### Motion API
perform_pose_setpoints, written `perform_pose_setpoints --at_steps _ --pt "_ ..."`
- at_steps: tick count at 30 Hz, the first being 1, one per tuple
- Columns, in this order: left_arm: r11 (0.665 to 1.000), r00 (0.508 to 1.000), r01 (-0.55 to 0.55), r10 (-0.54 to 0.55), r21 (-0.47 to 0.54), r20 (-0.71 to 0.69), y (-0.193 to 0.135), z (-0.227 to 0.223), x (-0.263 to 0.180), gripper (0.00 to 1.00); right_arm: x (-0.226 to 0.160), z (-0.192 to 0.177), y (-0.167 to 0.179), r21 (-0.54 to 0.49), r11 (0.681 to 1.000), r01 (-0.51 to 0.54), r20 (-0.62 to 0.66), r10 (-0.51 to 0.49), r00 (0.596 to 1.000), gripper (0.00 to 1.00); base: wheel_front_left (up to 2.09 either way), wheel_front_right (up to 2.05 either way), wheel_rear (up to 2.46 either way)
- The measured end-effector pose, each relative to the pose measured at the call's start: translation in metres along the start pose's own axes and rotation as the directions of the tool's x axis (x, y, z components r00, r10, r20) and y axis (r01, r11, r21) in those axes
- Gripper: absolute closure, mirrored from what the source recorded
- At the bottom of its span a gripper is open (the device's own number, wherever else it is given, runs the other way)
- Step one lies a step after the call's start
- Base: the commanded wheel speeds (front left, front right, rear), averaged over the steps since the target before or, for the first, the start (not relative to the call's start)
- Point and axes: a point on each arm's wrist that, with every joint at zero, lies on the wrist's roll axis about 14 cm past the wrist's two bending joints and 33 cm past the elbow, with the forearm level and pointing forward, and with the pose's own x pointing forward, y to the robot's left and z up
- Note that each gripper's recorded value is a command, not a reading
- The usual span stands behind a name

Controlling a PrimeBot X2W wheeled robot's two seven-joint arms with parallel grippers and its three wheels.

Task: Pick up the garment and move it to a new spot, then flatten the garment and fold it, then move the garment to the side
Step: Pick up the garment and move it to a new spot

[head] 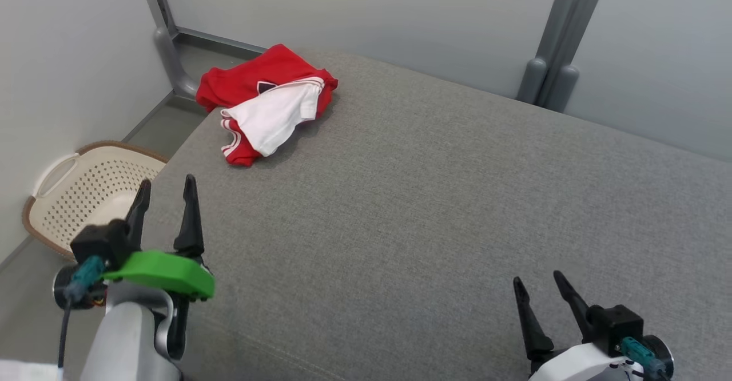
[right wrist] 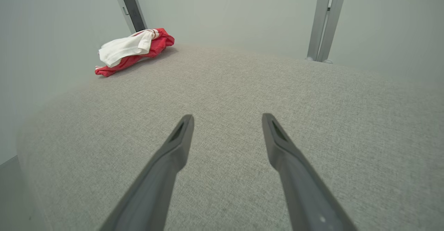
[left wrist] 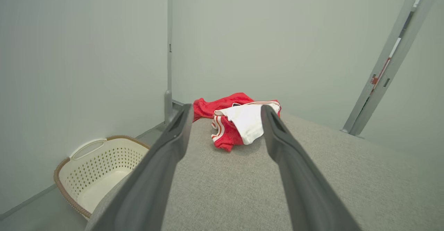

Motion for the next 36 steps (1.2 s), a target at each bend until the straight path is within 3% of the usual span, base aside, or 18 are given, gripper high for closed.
perform_pose_setpoints --at_steps 9,15,21,27,32,36 --pt "0.998 0.998 -0.054 0.052 -0.04 -0.044 0.005 0.006 0.072 0.0 0.0 0.001 0.011 -0.07 0.996 -0.046 -0.005 0.046 0.999 0.0 0.0 0.0 0.0" --pt "0.986 0.979 -0.113 0.09 -0.12 -0.185 -0.004 -0.031 0.112 0.0 0.001 -0.004 -0.011 -0.102 0.995 -0.011 -0.032 0.007 0.999 0.0 0.0 0.0 0.0" --pt "0.983 0.932 -0.134 0.08 -0.129 -0.353 -0.024 -0.077 0.147 0.0 -0.006 -0.013 -0.057 -0.109 0.99 0.086 -0.066 -0.094 0.993 0.0 0.0 0.0 0.0" --pt "0.972 0.859 -0.215 0.143 -0.093 -0.491 -0.013 -0.12 0.164 0.0 -0.016 -0.027 -0.08 -0.101 0.985 0.137 -0.113 -0.148 0.983 0.0 0.0 0.0 0.0" --pt "0.974 0.831 -0.221 0.16 -0.052 -0.534 -0.017 -0.152 0.173 0.0 -0.021 -0.038 -0.096 -0.103 0.98 0.17 -0.146 -0.184 0.972 0.0 0.0 0.0 0.0" --pt "0.972 0.78 -0.235 0.174 -0.025 -0.601 -0.021 -0.187 0.166 0.0 -0.026 -0.048 -0.108 -0.104 0.975 0.197 -0.173 -0.213 0.962 0.0 0.0 0.0 0.0"
